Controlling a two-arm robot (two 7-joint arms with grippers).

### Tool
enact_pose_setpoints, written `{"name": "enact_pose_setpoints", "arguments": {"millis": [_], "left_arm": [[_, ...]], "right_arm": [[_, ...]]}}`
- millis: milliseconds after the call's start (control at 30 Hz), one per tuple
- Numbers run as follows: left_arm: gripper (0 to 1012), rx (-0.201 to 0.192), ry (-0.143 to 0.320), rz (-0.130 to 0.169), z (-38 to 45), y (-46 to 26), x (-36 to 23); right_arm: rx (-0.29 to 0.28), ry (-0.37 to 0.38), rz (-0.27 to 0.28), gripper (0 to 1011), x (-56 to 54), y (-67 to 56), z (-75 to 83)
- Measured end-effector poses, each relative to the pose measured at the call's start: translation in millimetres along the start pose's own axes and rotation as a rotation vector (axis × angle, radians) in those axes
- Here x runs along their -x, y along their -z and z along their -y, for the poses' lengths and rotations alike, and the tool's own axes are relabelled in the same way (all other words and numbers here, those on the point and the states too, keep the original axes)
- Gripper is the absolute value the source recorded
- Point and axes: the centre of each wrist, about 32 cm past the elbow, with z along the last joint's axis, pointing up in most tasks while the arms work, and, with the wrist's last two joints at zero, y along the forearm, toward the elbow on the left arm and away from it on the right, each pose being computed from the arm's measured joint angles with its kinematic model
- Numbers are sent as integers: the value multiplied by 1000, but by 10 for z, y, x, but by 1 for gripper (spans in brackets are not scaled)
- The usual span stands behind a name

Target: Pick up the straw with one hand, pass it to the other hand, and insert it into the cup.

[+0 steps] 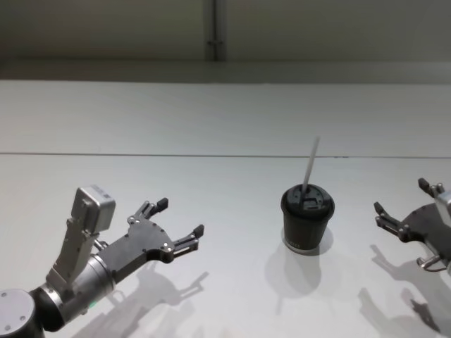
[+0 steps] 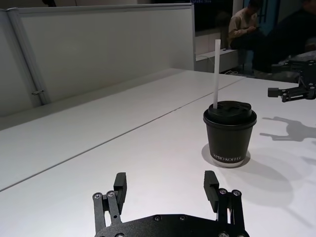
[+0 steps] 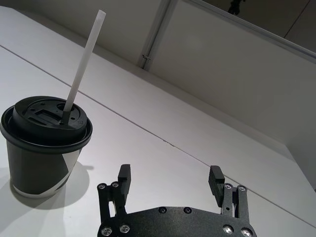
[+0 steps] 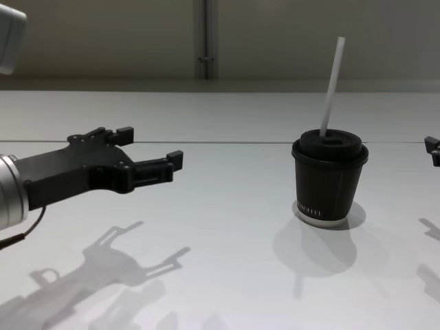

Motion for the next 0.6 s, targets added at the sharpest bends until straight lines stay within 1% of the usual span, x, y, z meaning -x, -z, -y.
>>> {"name": "enact_pose_setpoints", "arguments": {"millis": [133,233,333,367,433,467,567,600], "left_arm": [[1001,-13,-48,23,-19,9,-6],[1001,-25,-94,47,-39,17,-13],[1001,-32,-123,62,-51,22,-18],[1002,-37,-142,73,-59,26,-21],[1002,-41,-162,83,-67,29,-25],[1002,-44,-179,92,-74,32,-28],[1001,-50,-208,108,-86,37,-32],[1001,-53,-227,118,-94,40,-35]], "right_arm": [[0,0,0,1001,-1,1,0],[1,0,0,1001,-1,1,0],[1,0,0,1001,-1,1,0],[1,0,0,1001,-1,1,0],[1,0,0,1001,-1,1,0],[1,0,0,1001,-1,1,0],[1,0,0,1001,-1,1,0],[1,0,0,1001,-1,1,0]]}}
